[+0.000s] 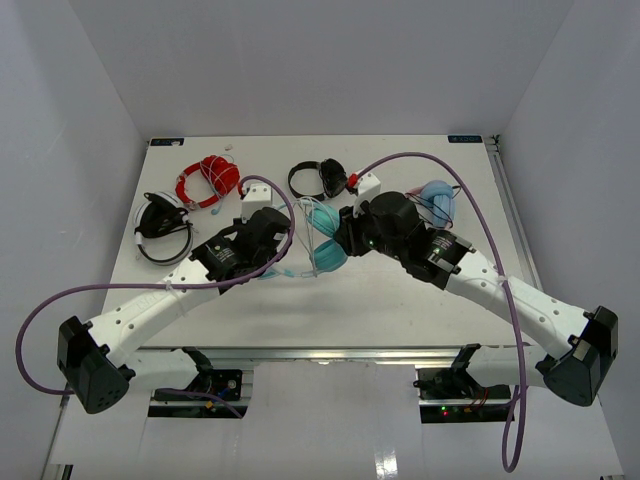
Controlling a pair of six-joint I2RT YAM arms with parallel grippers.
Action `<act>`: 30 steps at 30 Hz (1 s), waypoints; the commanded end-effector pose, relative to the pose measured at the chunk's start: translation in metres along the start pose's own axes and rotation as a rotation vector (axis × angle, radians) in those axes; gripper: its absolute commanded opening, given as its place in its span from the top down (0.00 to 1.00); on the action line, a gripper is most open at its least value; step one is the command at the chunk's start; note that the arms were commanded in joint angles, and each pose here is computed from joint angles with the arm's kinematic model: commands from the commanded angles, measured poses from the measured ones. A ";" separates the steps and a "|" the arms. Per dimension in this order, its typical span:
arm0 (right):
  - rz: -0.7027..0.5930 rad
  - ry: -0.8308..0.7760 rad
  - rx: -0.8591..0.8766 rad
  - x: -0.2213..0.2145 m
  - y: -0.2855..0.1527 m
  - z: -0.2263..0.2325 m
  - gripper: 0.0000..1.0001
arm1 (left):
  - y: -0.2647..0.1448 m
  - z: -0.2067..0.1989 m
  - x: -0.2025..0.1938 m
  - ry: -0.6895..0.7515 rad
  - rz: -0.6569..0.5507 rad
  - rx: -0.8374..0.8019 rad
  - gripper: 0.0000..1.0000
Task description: Wrap the headphones
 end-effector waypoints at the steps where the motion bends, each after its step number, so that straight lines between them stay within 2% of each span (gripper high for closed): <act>1: -0.046 0.011 0.012 0.005 0.001 0.005 0.66 | -0.005 -0.007 0.016 -0.103 -0.069 -0.048 1.00; 6: -0.047 0.009 0.001 0.005 0.003 0.006 0.66 | -0.005 -0.007 0.016 -0.107 -0.071 -0.050 1.00; 13: -0.055 0.003 0.003 0.002 0.004 0.008 0.91 | -0.003 -0.009 0.015 -0.110 -0.066 -0.043 1.00; 21: -0.072 -0.036 0.087 -0.006 -0.006 0.031 0.92 | 0.006 -0.013 0.016 -0.123 -0.048 0.035 1.00; 30: -0.021 -0.034 0.066 -0.030 0.003 0.038 0.92 | 0.007 -0.023 0.025 -0.160 -0.026 0.040 1.00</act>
Point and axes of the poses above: each gripper's point midway between its finger pads, its own y axis out along the fingers, its own z axis along the line the jaws close on, x = y × z, the point moved 10 cm from there along -y, back along the fingers, and after that the axes turned 3 degrees about -y, right-handed, at the moved point
